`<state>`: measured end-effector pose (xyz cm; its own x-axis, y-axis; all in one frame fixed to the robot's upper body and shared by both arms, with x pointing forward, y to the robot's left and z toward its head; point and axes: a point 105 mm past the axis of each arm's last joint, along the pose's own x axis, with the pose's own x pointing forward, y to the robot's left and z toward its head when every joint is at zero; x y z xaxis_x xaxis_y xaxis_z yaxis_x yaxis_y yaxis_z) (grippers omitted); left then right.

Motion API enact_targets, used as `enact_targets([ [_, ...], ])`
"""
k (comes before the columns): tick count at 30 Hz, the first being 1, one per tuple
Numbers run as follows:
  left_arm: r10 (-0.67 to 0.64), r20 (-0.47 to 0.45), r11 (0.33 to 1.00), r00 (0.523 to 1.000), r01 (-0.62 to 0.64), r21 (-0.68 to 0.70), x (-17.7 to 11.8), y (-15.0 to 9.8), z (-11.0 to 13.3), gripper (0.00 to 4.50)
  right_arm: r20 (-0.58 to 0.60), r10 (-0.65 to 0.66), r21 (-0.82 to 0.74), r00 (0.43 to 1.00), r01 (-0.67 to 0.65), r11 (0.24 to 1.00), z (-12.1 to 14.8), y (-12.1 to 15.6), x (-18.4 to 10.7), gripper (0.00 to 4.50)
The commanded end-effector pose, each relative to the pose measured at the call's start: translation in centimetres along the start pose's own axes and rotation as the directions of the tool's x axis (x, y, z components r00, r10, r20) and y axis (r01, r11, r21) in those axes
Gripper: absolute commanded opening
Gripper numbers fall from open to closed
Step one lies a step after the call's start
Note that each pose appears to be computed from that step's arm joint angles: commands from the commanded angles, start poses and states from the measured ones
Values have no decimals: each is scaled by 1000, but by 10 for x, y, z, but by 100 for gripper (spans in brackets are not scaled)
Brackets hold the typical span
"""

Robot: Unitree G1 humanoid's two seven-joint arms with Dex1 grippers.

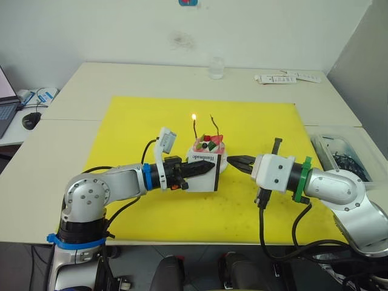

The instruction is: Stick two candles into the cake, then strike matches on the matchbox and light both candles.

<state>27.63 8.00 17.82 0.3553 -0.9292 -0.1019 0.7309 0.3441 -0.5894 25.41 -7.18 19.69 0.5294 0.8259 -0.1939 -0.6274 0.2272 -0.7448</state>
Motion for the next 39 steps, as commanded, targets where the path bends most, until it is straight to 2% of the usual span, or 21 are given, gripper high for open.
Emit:
enact_targets([
  [1,-51,15,999,999,51,0,-3,-11,8,0,21,-28,-43,999,29,999,5,-3,0,2],
  [20,-105,8,994,994,105,-15,4,-24,5,0,48,17,-72,999,-13,997,7,5,11,2],
  [24,-132,17,991,991,132,3,10,-28,8,0,61,72,-74,996,-68,995,8,13,15,2],
  [27,-139,32,990,990,137,41,14,-30,14,0,64,180,-82,982,-175,981,6,29,15,2],
  [30,-83,91,965,992,57,256,2,-27,61,0,79,356,-131,931,-345,929,9,52,-12,2],
  [32,-62,137,943,989,13,333,-11,-27,87,0,62,400,-140,914,-389,910,7,56,-24,2],
  [33,-57,140,932,989,2,361,-16,-28,92,0,53,404,-138,913,-394,909,5,55,-27,2],
  [36,-55,130,921,990,0,390,-24,-32,96,0,34,381,-134,924,-373,918,1,47,-30,2],
  [39,-65,79,932,995,32,361,-25,-34,76,0,28,321,-122,947,-316,941,-2,36,-26,2],
])
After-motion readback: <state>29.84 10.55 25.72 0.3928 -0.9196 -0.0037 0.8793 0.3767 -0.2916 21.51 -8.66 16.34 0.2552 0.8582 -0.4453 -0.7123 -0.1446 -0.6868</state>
